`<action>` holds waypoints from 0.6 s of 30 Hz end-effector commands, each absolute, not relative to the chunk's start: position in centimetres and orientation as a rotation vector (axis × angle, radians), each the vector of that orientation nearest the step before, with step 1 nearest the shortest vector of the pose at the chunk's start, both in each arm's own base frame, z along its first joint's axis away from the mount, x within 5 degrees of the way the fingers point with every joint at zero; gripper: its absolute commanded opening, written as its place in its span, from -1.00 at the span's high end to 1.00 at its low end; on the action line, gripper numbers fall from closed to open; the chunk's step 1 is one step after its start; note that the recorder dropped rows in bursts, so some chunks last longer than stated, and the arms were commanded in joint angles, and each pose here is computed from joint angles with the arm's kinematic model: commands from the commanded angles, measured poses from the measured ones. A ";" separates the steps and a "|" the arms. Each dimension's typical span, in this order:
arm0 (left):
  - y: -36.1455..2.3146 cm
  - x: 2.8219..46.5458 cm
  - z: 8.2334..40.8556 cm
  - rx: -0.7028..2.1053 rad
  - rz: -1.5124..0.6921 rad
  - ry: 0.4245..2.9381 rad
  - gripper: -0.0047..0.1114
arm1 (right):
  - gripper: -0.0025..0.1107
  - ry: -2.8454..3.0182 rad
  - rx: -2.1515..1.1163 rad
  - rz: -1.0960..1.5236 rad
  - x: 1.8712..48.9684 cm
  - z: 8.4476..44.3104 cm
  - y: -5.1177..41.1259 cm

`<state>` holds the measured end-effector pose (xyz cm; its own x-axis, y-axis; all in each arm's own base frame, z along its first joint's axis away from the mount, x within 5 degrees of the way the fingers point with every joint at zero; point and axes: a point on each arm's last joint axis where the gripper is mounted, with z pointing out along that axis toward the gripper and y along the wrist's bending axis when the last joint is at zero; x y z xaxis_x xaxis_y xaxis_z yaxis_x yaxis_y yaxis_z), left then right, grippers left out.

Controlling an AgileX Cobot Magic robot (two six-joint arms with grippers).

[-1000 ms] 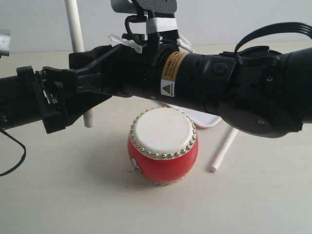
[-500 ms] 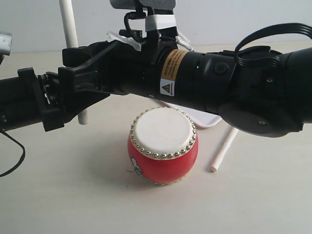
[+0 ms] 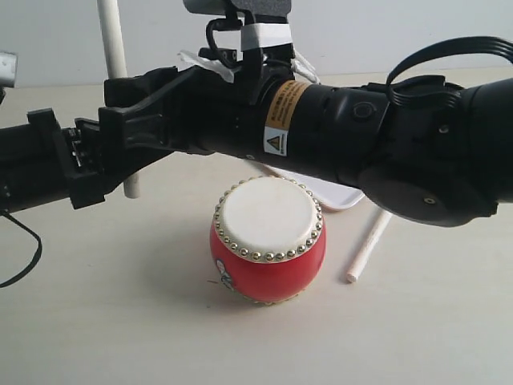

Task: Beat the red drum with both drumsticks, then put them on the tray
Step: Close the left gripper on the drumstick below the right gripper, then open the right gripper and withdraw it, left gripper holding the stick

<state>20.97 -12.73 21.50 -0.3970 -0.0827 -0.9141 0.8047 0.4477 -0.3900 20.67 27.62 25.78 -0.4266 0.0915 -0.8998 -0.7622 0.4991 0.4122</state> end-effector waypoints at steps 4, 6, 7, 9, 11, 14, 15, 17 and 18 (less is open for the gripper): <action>-12.7 21.3 21.6 0.598 -1.097 1.714 0.92 | 0.05 1.728 -0.572 1.066 20.4 26.5 27.3; -12.6 21.4 21.6 0.595 -1.092 1.718 0.92 | 0.01 1.708 -0.562 1.072 20.2 27.4 26.9; -12.5 21.4 21.6 0.589 -1.091 1.719 0.92 | 0.00 1.705 -0.560 1.069 20.1 27.8 26.7; -12.3 21.6 21.6 0.568 -1.090 1.726 0.92 | 0.00 1.718 -0.553 1.045 19.7 28.8 26.0; -11.9 21.8 21.6 0.546 -1.090 1.738 0.92 | 0.00 1.760 -0.557 0.990 19.4 29.4 25.2; -11.3 21.9 21.5 0.544 -1.076 1.741 0.92 | 0.00 1.821 -0.599 0.855 18.6 30.6 23.4; -11.2 22.0 21.5 0.543 -1.073 1.744 0.92 | 0.00 1.845 -0.612 0.811 18.3 30.8 22.8; -10.9 22.1 21.5 0.534 -1.065 1.745 0.92 | 0.00 1.869 -0.629 0.740 17.6 31.8 21.4; -10.8 22.1 21.5 0.532 -1.061 1.746 0.92 | 0.00 1.868 -0.633 0.718 17.2 32.3 20.7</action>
